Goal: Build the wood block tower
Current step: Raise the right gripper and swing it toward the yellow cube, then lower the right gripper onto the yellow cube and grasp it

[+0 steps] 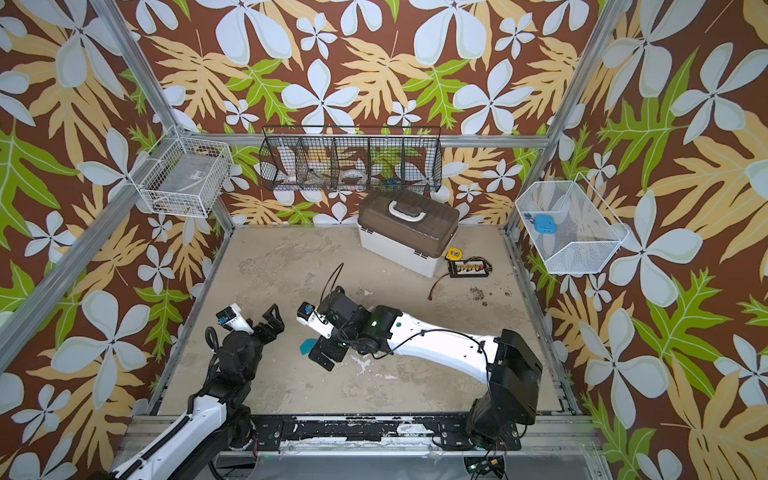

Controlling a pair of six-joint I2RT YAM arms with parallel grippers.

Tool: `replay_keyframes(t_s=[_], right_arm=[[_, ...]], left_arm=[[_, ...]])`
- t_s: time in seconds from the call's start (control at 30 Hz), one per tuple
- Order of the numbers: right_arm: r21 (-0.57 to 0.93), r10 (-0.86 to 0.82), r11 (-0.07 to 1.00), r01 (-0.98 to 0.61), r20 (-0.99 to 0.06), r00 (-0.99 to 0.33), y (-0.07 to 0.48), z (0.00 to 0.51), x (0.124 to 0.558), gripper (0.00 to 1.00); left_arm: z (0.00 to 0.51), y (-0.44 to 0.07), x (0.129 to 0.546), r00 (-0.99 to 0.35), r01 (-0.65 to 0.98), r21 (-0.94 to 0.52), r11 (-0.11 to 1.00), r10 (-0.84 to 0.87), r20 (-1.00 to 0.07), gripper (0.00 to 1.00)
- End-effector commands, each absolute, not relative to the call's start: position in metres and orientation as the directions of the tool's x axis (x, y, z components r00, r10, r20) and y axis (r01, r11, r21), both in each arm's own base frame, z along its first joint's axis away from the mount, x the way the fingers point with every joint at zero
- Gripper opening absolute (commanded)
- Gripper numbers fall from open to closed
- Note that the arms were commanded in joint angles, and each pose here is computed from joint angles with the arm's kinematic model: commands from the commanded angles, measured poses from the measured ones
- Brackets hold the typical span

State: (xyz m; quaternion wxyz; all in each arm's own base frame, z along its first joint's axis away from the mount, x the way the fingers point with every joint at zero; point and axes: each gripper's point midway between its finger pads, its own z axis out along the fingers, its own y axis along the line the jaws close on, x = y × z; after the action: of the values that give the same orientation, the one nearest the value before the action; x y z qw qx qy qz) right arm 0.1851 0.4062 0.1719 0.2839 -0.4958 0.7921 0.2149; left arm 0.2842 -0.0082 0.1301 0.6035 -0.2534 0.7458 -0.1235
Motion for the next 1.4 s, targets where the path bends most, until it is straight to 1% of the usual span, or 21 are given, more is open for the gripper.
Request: replay_keyframes(t_s=[0.0, 0.07, 0.1, 0.17, 0.23, 0.33, 0.47, 0.5, 0.57, 0.6, 0.77, 0.87, 1.0, 1.13, 1.23, 1.37], right_arm=[[0.065, -0.534, 0.552, -0.831, -0.738, -0.412, 0.415, 0.186, 0.201, 1.00], [0.094, -0.468, 0.617, -0.782, -0.754, -0.460, 0.410, 0.190, 0.208, 1.00], [0.109, -0.456, 0.621, -0.776, -0.755, -0.471, 0.410, 0.192, 0.206, 1.00], [0.154, -0.405, 0.682, -0.715, -0.735, -0.544, 0.405, 0.192, 0.208, 1.00], [0.150, -0.449, 0.668, -0.728, -0.700, -0.556, 0.406, 0.187, 0.200, 1.00], [0.089, -0.539, 0.634, -0.768, -0.662, -0.521, 0.406, 0.169, 0.187, 1.00], [0.063, -0.558, 0.639, -0.767, -0.648, -0.518, 0.398, 0.147, 0.185, 1.00], [0.038, -0.568, 0.656, -0.754, -0.632, -0.527, 0.396, 0.140, 0.189, 1.00], [-0.030, -0.605, 0.693, -0.720, -0.567, -0.559, 0.390, 0.122, 0.197, 0.93], [-0.052, -0.625, 0.696, -0.716, -0.534, -0.569, 0.390, 0.111, 0.198, 0.92], [-0.036, -0.672, 0.672, -0.740, -0.450, -0.588, 0.410, 0.068, 0.193, 0.90], [-0.053, -0.686, 0.666, -0.744, -0.436, -0.583, 0.417, 0.058, 0.198, 0.88], [-0.052, -0.685, 0.672, -0.739, -0.422, -0.594, 0.424, 0.048, 0.208, 0.80], [-0.052, -0.673, 0.696, -0.716, -0.394, -0.626, 0.418, 0.033, 0.221, 0.72], [-0.045, -0.666, 0.703, -0.710, -0.389, -0.636, 0.415, 0.027, 0.228, 0.68], [0.001, -0.677, 0.680, -0.733, -0.382, -0.629, 0.423, 0.023, 0.222, 0.57]], left_arm=[[0.132, -0.005, 0.284, -0.125, -0.242, -0.497, 0.833, -0.535, -0.836, 1.00], [0.132, -0.005, 0.284, -0.126, -0.240, -0.497, 0.834, -0.535, -0.836, 1.00], [0.132, -0.005, 0.284, -0.125, -0.241, -0.497, 0.833, -0.535, -0.836, 1.00], [0.132, -0.005, 0.284, -0.124, -0.242, -0.497, 0.833, -0.535, -0.836, 1.00], [0.132, -0.005, 0.284, -0.124, -0.243, -0.497, 0.833, -0.535, -0.836, 1.00], [0.132, -0.004, 0.283, -0.123, -0.244, -0.498, 0.832, -0.536, -0.835, 1.00], [0.132, -0.004, 0.283, -0.120, -0.245, -0.500, 0.830, -0.538, -0.834, 1.00], [0.132, -0.004, 0.283, -0.119, -0.244, -0.501, 0.831, -0.538, -0.834, 1.00], [0.132, -0.003, 0.283, -0.117, -0.247, -0.500, 0.830, -0.538, -0.835, 1.00], [0.132, -0.004, 0.283, -0.119, -0.247, -0.499, 0.830, -0.537, -0.835, 1.00], [0.132, -0.004, 0.283, -0.120, -0.247, -0.499, 0.831, -0.537, -0.835, 1.00], [0.132, -0.004, 0.283, -0.121, -0.245, -0.500, 0.830, -0.538, -0.834, 1.00], [0.132, -0.004, 0.283, -0.120, -0.245, -0.499, 0.831, -0.537, -0.835, 1.00], [0.132, -0.004, 0.283, -0.119, -0.246, -0.500, 0.830, -0.538, -0.835, 1.00], [0.132, -0.004, 0.283, -0.118, -0.243, -0.501, 0.830, -0.538, -0.834, 1.00], [0.132, -0.004, 0.283, -0.120, -0.242, -0.500, 0.831, -0.537, -0.835, 1.00]])
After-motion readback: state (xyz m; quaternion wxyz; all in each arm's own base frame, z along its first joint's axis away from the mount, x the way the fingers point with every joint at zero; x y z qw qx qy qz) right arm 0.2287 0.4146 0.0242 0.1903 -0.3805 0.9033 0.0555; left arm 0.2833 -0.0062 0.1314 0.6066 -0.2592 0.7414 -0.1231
